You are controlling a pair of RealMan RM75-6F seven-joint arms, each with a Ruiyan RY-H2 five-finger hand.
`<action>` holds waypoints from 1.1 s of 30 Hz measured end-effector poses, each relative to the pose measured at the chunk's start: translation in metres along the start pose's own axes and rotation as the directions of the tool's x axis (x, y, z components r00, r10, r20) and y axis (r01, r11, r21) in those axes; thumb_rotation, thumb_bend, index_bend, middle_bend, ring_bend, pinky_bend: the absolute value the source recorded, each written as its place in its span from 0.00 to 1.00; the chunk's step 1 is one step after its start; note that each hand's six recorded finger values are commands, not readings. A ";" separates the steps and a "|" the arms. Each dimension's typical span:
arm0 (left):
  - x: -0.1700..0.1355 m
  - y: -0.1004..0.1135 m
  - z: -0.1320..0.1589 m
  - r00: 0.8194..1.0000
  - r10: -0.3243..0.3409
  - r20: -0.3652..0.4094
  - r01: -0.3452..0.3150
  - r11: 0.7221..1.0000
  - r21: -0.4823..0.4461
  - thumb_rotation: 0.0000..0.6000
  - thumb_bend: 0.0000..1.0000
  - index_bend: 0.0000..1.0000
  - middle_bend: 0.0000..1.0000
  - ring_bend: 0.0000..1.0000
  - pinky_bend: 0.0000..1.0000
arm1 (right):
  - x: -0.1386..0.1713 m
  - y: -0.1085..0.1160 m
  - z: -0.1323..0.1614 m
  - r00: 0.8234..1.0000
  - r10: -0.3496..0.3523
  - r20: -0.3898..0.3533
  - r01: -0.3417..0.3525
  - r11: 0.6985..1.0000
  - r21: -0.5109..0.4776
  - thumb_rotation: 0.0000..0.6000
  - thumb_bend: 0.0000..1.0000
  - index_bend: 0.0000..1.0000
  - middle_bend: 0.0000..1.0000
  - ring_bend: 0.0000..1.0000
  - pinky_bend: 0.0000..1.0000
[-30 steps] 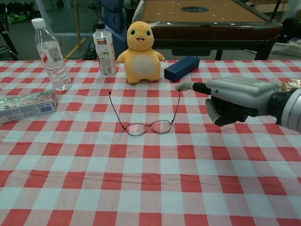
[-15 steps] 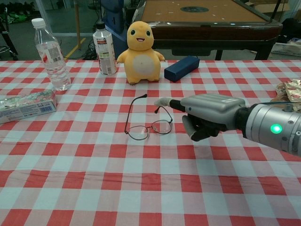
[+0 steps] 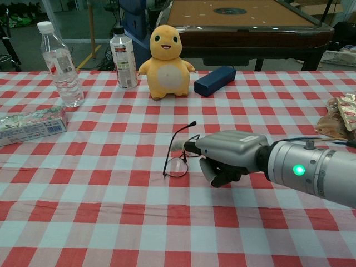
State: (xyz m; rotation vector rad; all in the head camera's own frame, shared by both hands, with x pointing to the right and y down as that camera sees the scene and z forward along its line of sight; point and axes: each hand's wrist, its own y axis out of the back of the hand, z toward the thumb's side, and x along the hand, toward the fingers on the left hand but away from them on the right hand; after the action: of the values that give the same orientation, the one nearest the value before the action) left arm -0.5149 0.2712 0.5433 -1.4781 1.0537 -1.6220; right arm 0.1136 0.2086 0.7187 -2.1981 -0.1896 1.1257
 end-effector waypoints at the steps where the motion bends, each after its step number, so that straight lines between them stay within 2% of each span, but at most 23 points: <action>1: 0.000 0.000 0.000 1.000 0.000 0.001 0.000 1.000 0.000 1.00 0.26 0.00 0.00 0.02 0.00 | 0.000 -0.004 0.000 1.000 0.011 -0.001 -0.011 1.000 0.004 1.00 1.00 0.00 1.00 1.00 1.00; 16: 0.000 -0.002 0.000 1.000 -0.004 0.001 0.004 1.000 0.002 1.00 0.26 0.00 0.00 0.02 0.00 | -0.008 -0.026 -0.001 0.996 0.088 0.006 -0.088 0.996 -0.013 1.00 1.00 0.00 1.00 1.00 1.00; 22: -0.001 -0.001 0.000 1.000 -0.002 0.001 0.002 1.000 0.000 1.00 0.26 0.00 0.00 0.02 0.00 | -0.009 -0.028 -0.001 0.996 0.090 0.008 -0.090 0.996 -0.018 1.00 1.00 0.00 1.00 1.00 1.00; 27: -0.002 0.001 -0.001 1.000 0.004 0.000 -0.004 1.000 0.000 1.00 0.26 0.00 0.00 0.02 0.00 | -0.006 -0.021 -0.002 0.998 0.061 0.013 -0.060 0.998 -0.032 1.00 1.00 0.00 1.00 1.00 1.00; 33: -0.002 0.002 0.002 1.000 0.008 0.011 -0.008 1.000 -0.003 1.00 0.26 0.00 0.00 0.02 0.00 | 0.005 -0.001 -0.017 0.999 -0.010 0.054 0.014 0.997 -0.078 1.00 1.00 0.00 1.00 1.00 1.00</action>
State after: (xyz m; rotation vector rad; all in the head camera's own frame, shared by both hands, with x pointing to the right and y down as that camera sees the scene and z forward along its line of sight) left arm -0.5123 0.2716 0.5404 -1.4810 1.0550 -1.6056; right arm 0.1298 0.2026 0.7231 -2.2335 -0.2740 1.1893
